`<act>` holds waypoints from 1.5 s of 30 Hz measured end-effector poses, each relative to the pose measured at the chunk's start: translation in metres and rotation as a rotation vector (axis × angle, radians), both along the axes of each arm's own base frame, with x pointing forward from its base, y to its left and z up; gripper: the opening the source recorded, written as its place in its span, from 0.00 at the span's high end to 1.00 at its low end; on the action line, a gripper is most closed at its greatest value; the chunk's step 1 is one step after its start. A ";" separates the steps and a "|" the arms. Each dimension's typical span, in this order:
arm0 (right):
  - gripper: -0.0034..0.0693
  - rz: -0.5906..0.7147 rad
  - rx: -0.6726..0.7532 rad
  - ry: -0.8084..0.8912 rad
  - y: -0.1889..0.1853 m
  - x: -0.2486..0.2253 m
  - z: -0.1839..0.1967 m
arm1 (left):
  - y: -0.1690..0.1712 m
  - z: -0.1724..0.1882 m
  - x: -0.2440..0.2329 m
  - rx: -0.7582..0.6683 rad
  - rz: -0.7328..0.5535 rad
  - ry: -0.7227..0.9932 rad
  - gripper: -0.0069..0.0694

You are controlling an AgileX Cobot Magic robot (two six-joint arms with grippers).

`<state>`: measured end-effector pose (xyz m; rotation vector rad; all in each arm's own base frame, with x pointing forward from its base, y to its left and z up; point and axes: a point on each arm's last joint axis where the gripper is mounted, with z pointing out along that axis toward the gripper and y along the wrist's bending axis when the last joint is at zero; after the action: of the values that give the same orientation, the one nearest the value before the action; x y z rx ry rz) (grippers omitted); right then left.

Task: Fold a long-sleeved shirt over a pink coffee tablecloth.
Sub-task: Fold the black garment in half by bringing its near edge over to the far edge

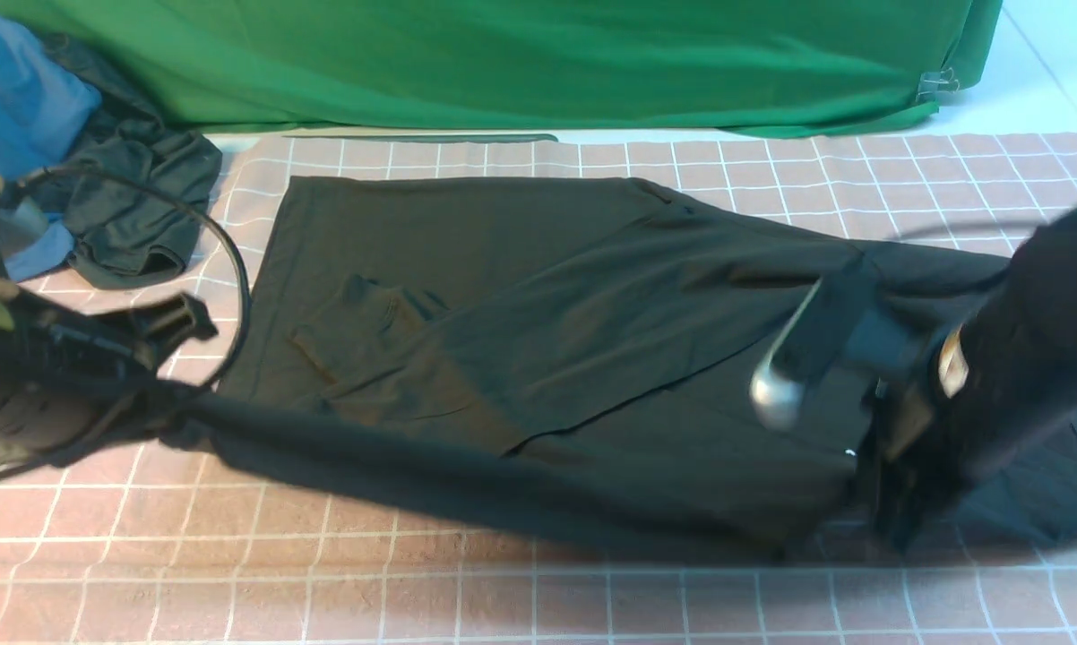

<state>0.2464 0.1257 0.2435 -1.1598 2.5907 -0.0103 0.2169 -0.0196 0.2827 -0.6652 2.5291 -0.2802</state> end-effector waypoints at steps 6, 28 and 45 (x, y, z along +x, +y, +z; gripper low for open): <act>0.86 -0.129 0.090 -0.040 -0.022 0.036 0.015 | 0.000 -0.012 0.040 -0.117 0.087 -0.036 0.85; 0.85 -0.345 0.104 0.032 -0.055 0.169 -0.054 | -0.009 -0.040 0.208 -0.150 0.091 0.018 0.85; 0.30 -0.060 0.051 0.032 0.003 0.158 -0.023 | -0.006 -0.051 0.214 -0.090 0.071 0.053 0.85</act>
<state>0.4045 0.1284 0.2202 -1.0722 2.6369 0.0610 0.4311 -0.0256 0.2320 -0.8054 2.5486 -0.3573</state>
